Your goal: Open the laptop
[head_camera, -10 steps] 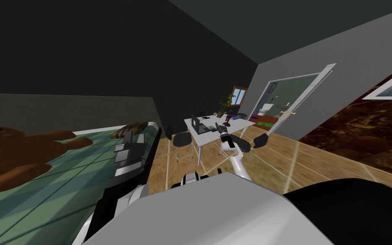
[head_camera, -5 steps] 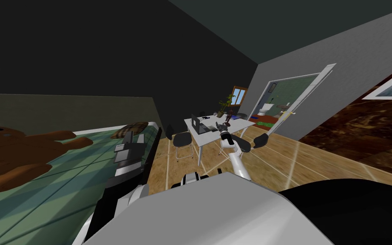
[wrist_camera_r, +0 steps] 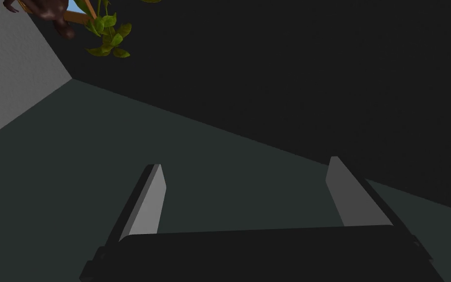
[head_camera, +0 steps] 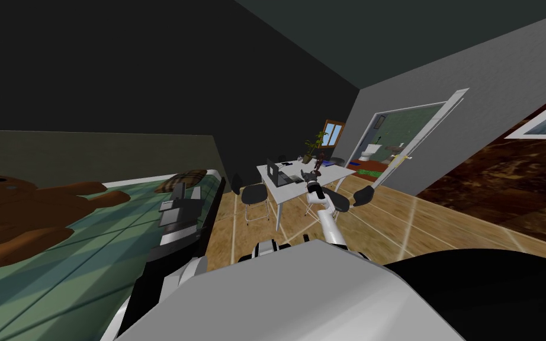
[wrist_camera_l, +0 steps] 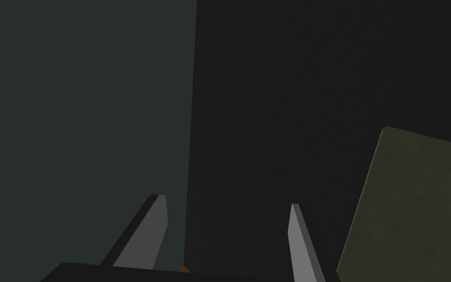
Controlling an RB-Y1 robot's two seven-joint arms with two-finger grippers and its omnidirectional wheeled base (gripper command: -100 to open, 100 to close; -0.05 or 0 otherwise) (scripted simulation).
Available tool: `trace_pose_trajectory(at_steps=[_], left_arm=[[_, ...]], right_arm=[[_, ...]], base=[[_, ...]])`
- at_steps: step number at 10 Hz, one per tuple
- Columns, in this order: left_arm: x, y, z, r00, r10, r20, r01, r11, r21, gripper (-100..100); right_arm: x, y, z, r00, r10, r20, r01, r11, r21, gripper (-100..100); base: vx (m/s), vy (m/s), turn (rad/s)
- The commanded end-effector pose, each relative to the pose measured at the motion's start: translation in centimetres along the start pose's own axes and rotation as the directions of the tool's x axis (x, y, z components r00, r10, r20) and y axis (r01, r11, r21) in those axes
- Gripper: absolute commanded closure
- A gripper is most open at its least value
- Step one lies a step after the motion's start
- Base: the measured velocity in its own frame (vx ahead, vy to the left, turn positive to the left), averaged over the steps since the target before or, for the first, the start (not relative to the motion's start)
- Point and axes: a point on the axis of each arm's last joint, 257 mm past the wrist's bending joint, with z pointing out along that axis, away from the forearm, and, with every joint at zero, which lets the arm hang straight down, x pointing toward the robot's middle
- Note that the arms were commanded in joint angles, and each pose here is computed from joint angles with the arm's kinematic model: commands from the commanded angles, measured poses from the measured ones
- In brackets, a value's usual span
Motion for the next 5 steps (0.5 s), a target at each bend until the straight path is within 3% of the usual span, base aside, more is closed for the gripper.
trace_pose_trajectory(at_steps=[1,2,3,5], left_arm=[[0.0,0.0,0.0,1.0000,0.000,0.000,0.000,1.0000,0.000,0],[0.0,0.0,0.0,1.0000,0.000,0.000,0.000,1.0000,0.000,0],[0.0,0.0,0.0,1.0000,0.000,0.000,0.000,1.0000,0.000,0],[0.0,0.0,0.0,1.0000,0.000,0.000,0.000,1.0000,0.000,0]], right_arm=[[0.5,-0.8,1.3,0.998,-0.065,-0.021,0.066,0.997,0.026,-100],[0.5,-0.8,1.3,0.995,-0.093,-0.021,0.094,0.995,0.026,-100],[0.8,-1.5,2.4,0.993,-0.110,-0.040,0.112,0.993,0.049,-100],[1.0,-1.5,2.5,0.985,-0.166,-0.047,0.168,0.985,0.046,-100]], base=[[-0.005,0.008,0.008],[0.000,0.000,0.000],[-0.008,0.011,0.016],[-0.005,0.008,0.006]])
